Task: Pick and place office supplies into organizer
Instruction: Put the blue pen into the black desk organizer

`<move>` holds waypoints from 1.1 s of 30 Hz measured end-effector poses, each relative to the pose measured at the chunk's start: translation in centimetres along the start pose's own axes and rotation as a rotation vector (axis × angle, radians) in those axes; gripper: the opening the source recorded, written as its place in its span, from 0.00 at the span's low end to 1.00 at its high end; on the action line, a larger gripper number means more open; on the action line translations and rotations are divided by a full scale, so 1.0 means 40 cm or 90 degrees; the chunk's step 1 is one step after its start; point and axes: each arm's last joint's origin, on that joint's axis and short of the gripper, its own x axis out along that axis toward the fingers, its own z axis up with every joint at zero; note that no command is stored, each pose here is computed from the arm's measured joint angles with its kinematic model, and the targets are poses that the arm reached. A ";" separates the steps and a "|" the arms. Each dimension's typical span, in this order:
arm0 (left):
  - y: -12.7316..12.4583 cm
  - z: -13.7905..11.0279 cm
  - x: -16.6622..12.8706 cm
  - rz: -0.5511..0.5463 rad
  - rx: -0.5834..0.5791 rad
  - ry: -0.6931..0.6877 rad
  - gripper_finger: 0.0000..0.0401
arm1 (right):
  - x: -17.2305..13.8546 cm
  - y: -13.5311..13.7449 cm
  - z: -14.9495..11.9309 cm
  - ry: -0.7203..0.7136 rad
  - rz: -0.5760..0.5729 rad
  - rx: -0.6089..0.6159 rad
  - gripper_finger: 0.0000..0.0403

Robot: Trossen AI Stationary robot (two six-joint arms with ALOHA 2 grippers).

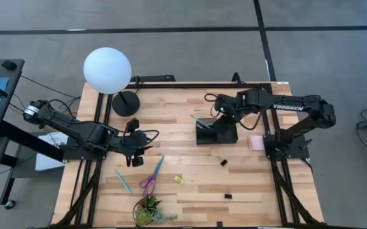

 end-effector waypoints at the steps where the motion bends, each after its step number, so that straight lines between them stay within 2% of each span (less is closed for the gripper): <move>1: 0.000 0.000 0.000 0.000 0.000 0.000 0.34 | 0.000 0.003 0.004 -0.010 0.006 -0.012 0.24; 5: 0.001 -0.005 0.000 0.003 0.011 0.012 0.34 | -0.010 0.014 0.022 -0.055 0.034 -0.025 0.27; 8: 0.006 -0.022 -0.001 0.007 0.030 0.057 0.34 | -0.033 0.042 0.028 -0.101 0.056 -0.029 0.27; 13: 0.007 -0.077 0.007 0.037 -0.063 0.134 0.34 | -0.062 0.147 -0.007 -0.257 0.041 -0.123 0.24; 18: -0.020 -0.180 0.035 0.040 -0.055 0.190 0.34 | -0.063 0.264 -0.084 -0.376 -0.011 -0.206 0.23; 20: -0.036 -0.215 0.046 0.005 -0.026 0.200 0.34 | -0.055 0.306 -0.118 -0.402 -0.020 -0.228 0.23; 23: -0.062 -0.261 0.042 -0.082 0.081 0.242 0.34 | -0.025 0.356 -0.169 -0.390 -0.014 -0.252 0.23; 25: -0.074 -0.272 0.029 -0.108 0.128 0.259 0.34 | -0.001 0.383 -0.196 -0.378 -0.013 -0.256 0.23; 29: -0.090 -0.258 -0.012 -0.158 0.175 0.299 0.34 | 0.038 0.419 -0.233 -0.362 -0.010 -0.245 0.23; 33: -0.119 -0.227 -0.050 -0.210 0.185 0.276 0.34 | 0.062 0.434 -0.245 -0.353 -0.010 -0.221 0.23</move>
